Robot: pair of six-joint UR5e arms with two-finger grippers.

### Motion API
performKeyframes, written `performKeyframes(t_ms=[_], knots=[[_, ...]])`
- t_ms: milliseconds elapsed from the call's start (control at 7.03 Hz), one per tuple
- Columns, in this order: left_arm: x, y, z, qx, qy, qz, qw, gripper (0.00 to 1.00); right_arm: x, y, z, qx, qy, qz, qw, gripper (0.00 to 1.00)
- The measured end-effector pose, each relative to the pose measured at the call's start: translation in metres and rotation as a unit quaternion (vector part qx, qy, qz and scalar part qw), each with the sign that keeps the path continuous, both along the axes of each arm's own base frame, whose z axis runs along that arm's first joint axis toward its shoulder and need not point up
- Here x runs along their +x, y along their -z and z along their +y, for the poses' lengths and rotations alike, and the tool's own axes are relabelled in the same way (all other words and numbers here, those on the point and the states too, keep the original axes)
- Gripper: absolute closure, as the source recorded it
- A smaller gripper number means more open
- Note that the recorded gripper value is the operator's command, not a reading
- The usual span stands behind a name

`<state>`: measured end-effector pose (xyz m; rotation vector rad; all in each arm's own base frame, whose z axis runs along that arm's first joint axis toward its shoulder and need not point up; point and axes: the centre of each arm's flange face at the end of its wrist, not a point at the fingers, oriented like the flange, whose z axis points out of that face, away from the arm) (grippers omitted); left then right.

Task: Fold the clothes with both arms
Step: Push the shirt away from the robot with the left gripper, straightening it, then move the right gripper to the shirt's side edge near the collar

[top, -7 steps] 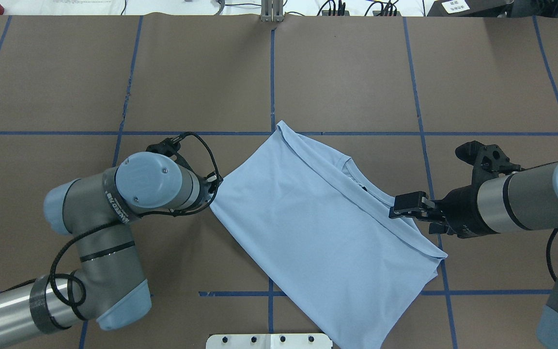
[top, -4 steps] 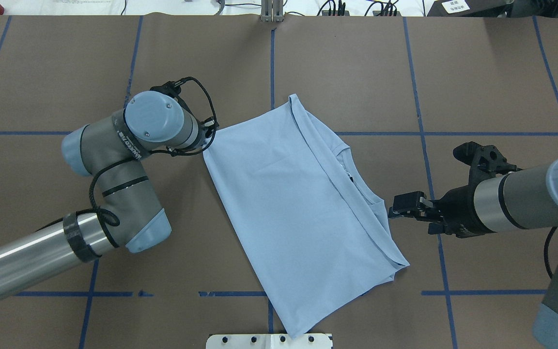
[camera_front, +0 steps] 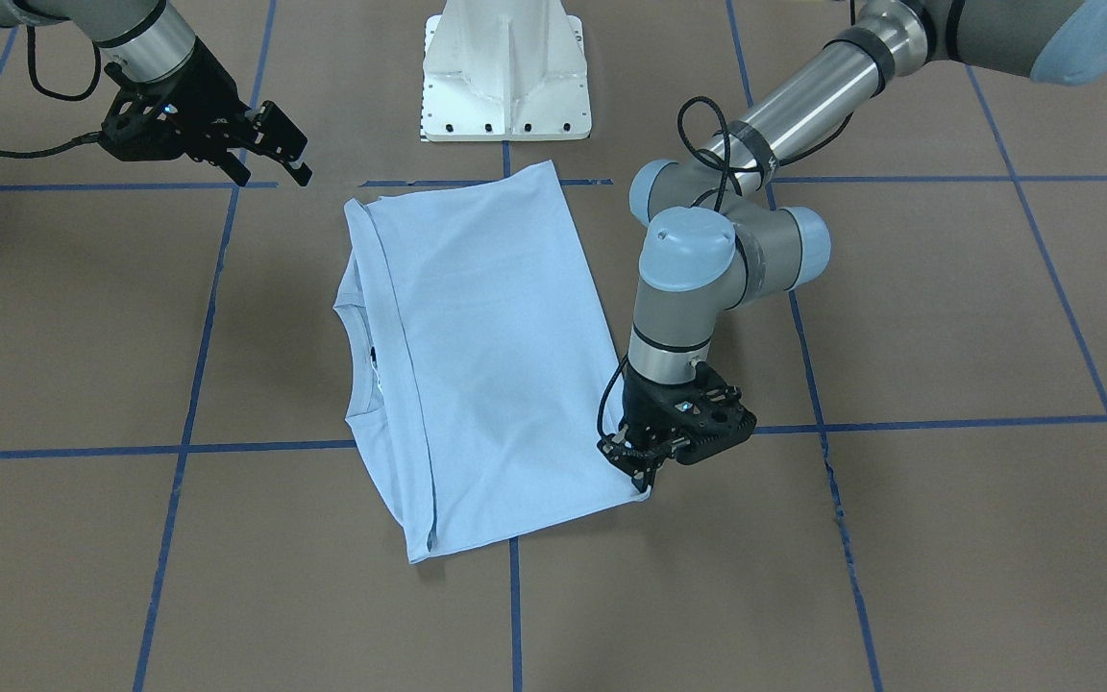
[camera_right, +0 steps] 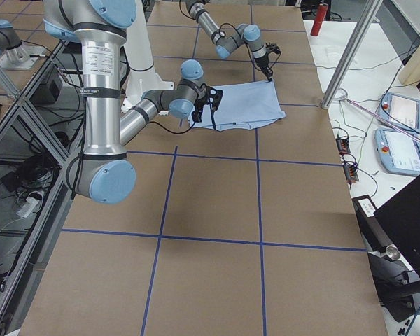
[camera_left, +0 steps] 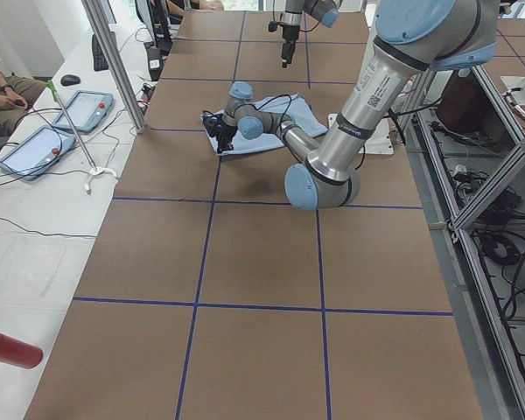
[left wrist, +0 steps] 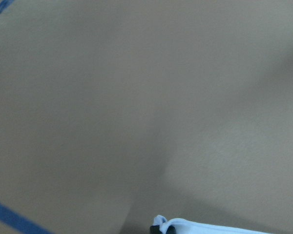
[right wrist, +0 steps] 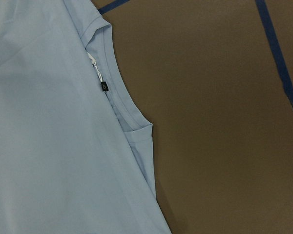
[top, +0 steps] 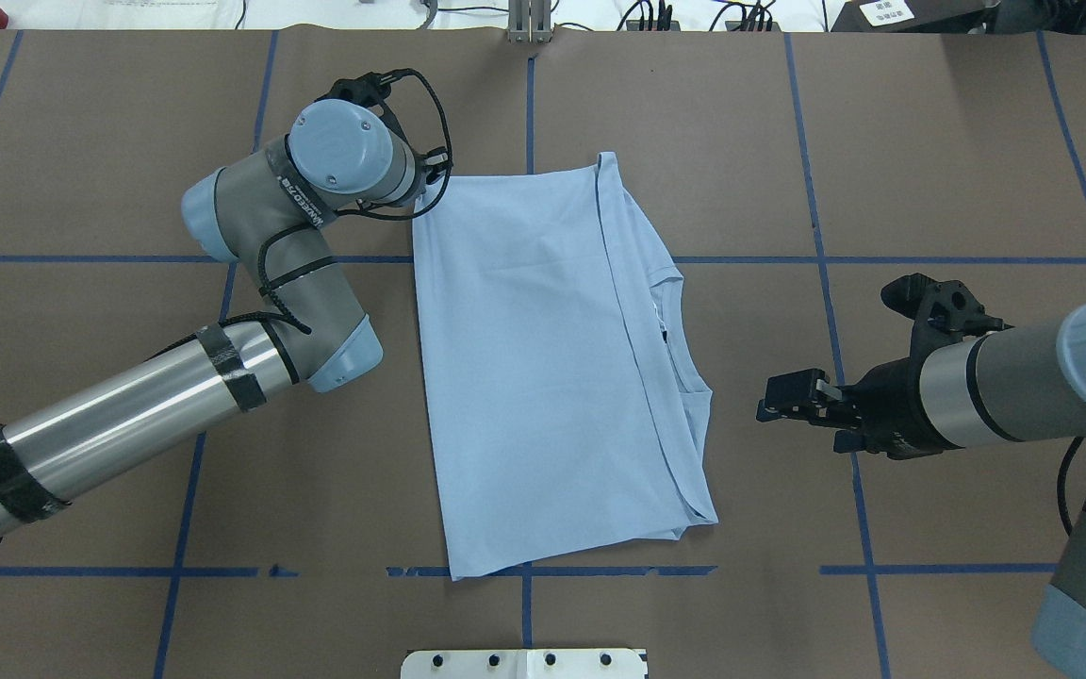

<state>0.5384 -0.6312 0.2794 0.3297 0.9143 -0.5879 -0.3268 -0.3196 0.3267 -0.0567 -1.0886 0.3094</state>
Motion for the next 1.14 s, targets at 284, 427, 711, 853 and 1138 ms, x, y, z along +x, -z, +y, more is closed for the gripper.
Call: performKeyframes(t_ms=[284, 427, 711, 853, 1138], knots=[[-0.011, -0.015, -0.044, 0.043, 0.007, -0.017, 0.9989, 1.0, -0.004, 0.004, -0.004, 0.002, 0.0, -0.004, 1.0, 0.0], [-0.015, -0.013, -0.056, 0.059, 0.011, -0.019, 0.998, 0.9, -0.007, 0.006, -0.005, 0.003, 0.0, -0.006, 1.0, 0.0], [-0.014, 0.007, -0.065, 0.08, 0.014, -0.008, 0.9966, 0.0, -0.009, 0.006, -0.007, 0.003, -0.002, -0.005, 1.0, 0.0], [-0.013, 0.008, -0.066, 0.089, 0.014, -0.005, 0.996, 0.0, -0.01, 0.004, -0.009, 0.002, -0.002, -0.003, 1.0, 0.0], [-0.021, 0.005, -0.074, 0.095, 0.018, -0.008, 0.9953, 0.0, -0.015, 0.0, -0.01, 0.002, -0.003, 0.002, 1.0, 0.0]])
